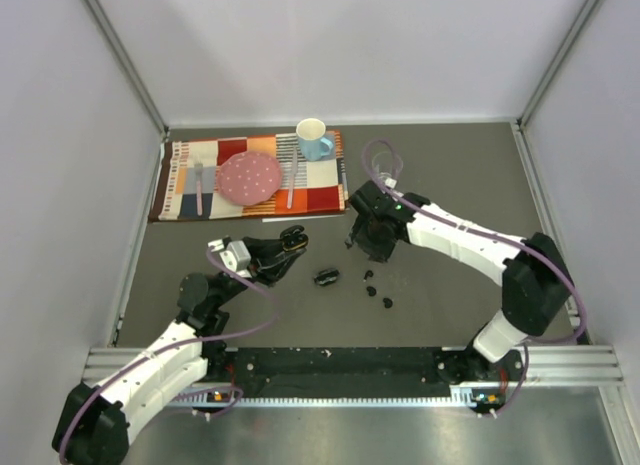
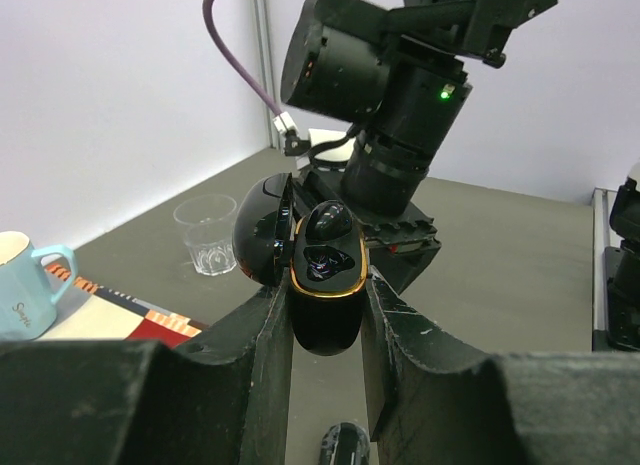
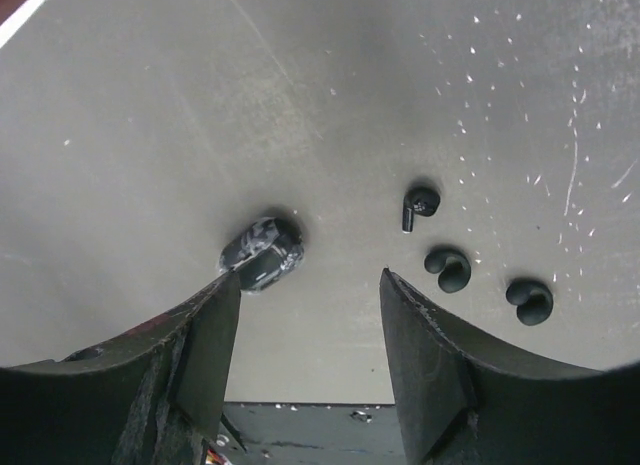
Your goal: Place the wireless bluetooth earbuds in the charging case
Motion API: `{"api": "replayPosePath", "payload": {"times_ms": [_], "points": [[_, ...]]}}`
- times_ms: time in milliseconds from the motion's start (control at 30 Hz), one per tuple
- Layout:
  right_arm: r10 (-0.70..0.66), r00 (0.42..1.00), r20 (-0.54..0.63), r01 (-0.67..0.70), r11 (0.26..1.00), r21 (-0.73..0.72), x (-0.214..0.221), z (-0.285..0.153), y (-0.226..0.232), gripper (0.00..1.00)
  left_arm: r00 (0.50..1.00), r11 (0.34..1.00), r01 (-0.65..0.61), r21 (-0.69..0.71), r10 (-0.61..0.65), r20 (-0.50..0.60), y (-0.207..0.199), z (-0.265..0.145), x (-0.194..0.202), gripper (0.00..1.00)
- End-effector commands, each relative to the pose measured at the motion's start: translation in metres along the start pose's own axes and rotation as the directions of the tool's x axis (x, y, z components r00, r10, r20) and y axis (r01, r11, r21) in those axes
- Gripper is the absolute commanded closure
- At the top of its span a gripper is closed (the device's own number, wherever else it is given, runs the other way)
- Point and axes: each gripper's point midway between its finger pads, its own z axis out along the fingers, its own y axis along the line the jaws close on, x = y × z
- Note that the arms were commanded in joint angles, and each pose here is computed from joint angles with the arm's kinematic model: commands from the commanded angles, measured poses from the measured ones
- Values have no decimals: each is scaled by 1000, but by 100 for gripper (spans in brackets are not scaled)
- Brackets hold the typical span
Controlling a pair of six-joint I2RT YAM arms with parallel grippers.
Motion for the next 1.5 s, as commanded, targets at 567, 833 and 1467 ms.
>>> {"api": "replayPosePath", "payload": {"times_ms": [567,833,1467], "points": [[104,994,-32,-92,960,264,15,38,-41,48,997,999,-35,-24,36,61,4,1,-13,100],[120,992,-24,-107,946,305,14,49,-52,50,998,999,-34,-23,35,56,4,1,-11,100],[141,989,-35,-121,935,332,20,60,-62,55,998,999,-29,-23,30,49,4,2,-9,100]]}}
